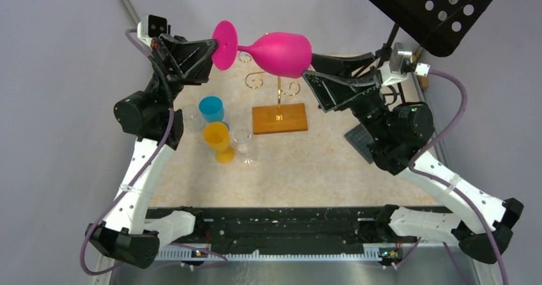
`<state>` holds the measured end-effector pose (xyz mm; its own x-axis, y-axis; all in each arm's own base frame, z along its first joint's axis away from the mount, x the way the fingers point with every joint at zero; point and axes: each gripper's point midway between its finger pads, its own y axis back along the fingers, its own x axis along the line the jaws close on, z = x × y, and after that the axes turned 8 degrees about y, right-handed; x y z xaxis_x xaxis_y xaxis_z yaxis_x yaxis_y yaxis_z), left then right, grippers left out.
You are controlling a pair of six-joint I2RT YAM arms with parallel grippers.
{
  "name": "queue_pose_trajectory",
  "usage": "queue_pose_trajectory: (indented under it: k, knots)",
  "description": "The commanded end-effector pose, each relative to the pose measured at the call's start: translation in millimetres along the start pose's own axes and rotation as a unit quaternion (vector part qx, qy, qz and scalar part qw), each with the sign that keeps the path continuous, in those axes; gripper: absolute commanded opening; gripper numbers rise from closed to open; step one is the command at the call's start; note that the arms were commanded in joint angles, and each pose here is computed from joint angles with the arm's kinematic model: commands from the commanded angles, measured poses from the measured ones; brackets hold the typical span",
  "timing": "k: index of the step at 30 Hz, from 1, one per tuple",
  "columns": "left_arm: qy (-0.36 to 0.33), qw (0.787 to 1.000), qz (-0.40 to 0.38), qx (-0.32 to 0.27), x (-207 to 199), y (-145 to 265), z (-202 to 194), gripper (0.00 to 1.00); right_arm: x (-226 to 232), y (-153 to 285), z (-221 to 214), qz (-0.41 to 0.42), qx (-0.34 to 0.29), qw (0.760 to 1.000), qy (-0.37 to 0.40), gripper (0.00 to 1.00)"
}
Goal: Take the wine glass off the wine glass rack
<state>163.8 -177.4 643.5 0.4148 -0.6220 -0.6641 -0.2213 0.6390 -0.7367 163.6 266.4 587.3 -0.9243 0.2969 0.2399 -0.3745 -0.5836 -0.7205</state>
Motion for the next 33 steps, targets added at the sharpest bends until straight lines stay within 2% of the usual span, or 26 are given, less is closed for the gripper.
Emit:
queue_pose_trajectory:
  k: [1,5,11,14,15,16,22,24,26,30,33]
  knots:
    - [0.010,0.999,-0.033,0.013,-16.9,3.2,-10.6,0.00,18.5,-4.0,4.3,0.096,0.003,0.995,-0.035,0.65]
    - [0.015,0.999,-0.032,0.011,-15.4,4.2,-9.5,0.00,20.1,-1.9,-4.8,0.131,0.013,0.990,-0.056,0.58]
    - [0.015,0.999,-0.031,0.010,-15.2,5.7,-10.4,0.00,33.2,-0.6,-6.9,0.175,0.020,0.983,-0.058,0.35]
    - [-0.008,0.999,-0.027,0.015,-18.1,2.9,-14.2,0.00,33.8,-0.8,-5.3,0.171,0.023,0.983,-0.069,0.13]
    - [-0.019,0.999,-0.021,0.018,-19.2,0.7,-16.0,0.06,34.4,-0.6,-4.2,0.170,0.023,0.982,-0.072,0.03]
    - [-0.032,0.999,-0.015,0.020,-18.5,-1.7,-16.7,0.13,35.3,-0.1,-3.5,0.171,0.023,0.982,-0.073,0.00]
    - [-0.066,0.997,-0.008,0.037,-18.2,-6.5,-20.4,0.46,40.2,3.0,6.3,0.174,0.015,0.983,-0.064,0.00]
    - [-0.087,0.995,-0.006,0.039,-16.3,-6.1,-21.4,0.62,38.5,3.0,9.2,0.166,0.011,0.984,-0.058,0.00]
    - [-0.115,0.993,0.009,0.037,-10.7,-5.3,-21.4,0.73,33.3,2.6,10.8,0.146,0.011,0.988,-0.051,0.00]
    - [-0.204,0.977,0.058,0.027,6.2,-1.3,-17.5,0.82,11.6,4.0,15.0,0.071,0.015,0.997,-0.030,0.00]
    - [-0.270,0.957,0.108,-0.024,20.8,1.5,5.7,0.83,-11.1,9.3,20.1,-0.015,0.027,0.999,-0.028,0.00]
